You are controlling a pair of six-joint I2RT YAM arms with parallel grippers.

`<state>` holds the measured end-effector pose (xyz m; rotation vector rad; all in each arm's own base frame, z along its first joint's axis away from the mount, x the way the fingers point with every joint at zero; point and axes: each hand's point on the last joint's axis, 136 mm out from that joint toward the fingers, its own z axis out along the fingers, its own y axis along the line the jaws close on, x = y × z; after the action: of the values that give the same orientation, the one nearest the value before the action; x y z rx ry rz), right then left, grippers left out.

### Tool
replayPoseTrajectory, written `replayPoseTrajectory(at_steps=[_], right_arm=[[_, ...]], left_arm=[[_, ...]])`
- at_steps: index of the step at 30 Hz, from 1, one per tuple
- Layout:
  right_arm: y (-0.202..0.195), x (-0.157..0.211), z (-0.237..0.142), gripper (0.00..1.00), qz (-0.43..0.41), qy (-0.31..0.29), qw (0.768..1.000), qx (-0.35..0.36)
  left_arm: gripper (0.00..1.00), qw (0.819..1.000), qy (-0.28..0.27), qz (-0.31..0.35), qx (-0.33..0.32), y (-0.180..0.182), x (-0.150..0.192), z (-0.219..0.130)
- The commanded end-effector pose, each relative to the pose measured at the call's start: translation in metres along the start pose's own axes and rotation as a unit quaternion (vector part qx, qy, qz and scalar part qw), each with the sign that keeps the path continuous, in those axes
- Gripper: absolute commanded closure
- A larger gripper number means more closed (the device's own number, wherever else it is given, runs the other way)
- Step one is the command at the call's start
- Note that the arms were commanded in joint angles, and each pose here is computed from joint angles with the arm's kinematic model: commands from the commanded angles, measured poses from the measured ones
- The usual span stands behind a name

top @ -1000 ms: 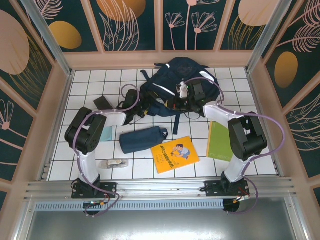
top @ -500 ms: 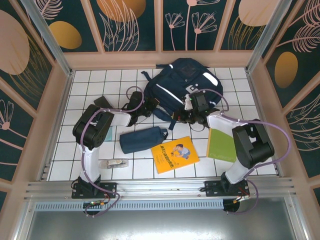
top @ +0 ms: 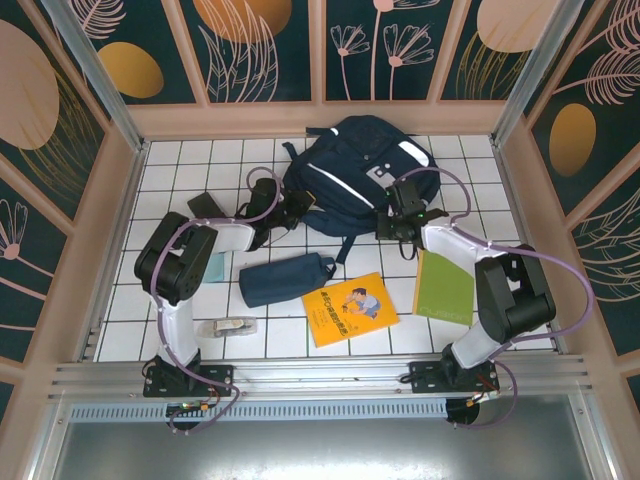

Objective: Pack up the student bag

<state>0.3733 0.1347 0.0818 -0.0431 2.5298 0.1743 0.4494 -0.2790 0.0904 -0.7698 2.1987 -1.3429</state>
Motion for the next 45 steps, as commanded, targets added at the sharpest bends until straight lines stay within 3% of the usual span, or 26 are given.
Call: replayPoseTrajectory(at_steps=[1,9,13,18,25,33,34,37,39,42,45], right_arm=[[-0.120,-0.022,-0.026,1.00,-0.004,-0.037,0.969,0.245],[-0.131,-0.035,-0.020,1.00,0.007,-0.053,0.970,0.239],[-0.104,-0.037,-0.005,1.00,-0.023,-0.038,0.987,0.154],[-0.127,-0.027,0.002,1.00,-0.038,-0.006,0.974,0.224],[-0.085,-0.042,-0.001,1.00,-0.001,-0.047,0.994,0.102],[-0.054,-0.051,-0.021,1.00,0.033,-0.061,0.998,0.011],[-0.049,-0.052,-0.026,0.95,0.044,-0.062,0.997,-0.005],[-0.027,-0.042,-0.036,0.57,0.099,-0.055,0.991,-0.075],[-0.013,-0.033,-0.040,0.41,0.139,-0.050,0.981,-0.124],[0.000,-0.021,-0.040,0.28,0.194,-0.054,0.963,-0.179],[0.004,-0.017,-0.035,0.18,0.235,-0.071,0.947,-0.208]], left_arm=[[1.00,0.998,-0.063,0.029,0.003,-0.008,-0.049,-0.032],[1.00,0.998,-0.059,0.032,0.011,-0.012,-0.054,-0.037],[1.00,0.997,-0.062,0.042,0.014,-0.019,-0.057,-0.040],[1.00,0.996,-0.074,0.050,0.015,-0.024,-0.065,-0.044],[1.00,0.997,-0.066,0.037,0.025,-0.022,-0.057,-0.047],[1.00,0.997,-0.067,0.028,0.026,-0.013,-0.049,-0.051],[1.00,0.997,-0.064,0.028,0.028,-0.014,-0.047,-0.050],[0.82,0.998,-0.054,0.026,0.034,-0.016,-0.037,-0.045],[0.70,0.998,-0.038,0.025,0.039,-0.017,-0.025,-0.040],[0.48,0.999,-0.005,0.023,0.040,-0.016,0.000,-0.031],[0.40,0.999,0.025,0.021,0.030,-0.008,0.027,-0.027]])
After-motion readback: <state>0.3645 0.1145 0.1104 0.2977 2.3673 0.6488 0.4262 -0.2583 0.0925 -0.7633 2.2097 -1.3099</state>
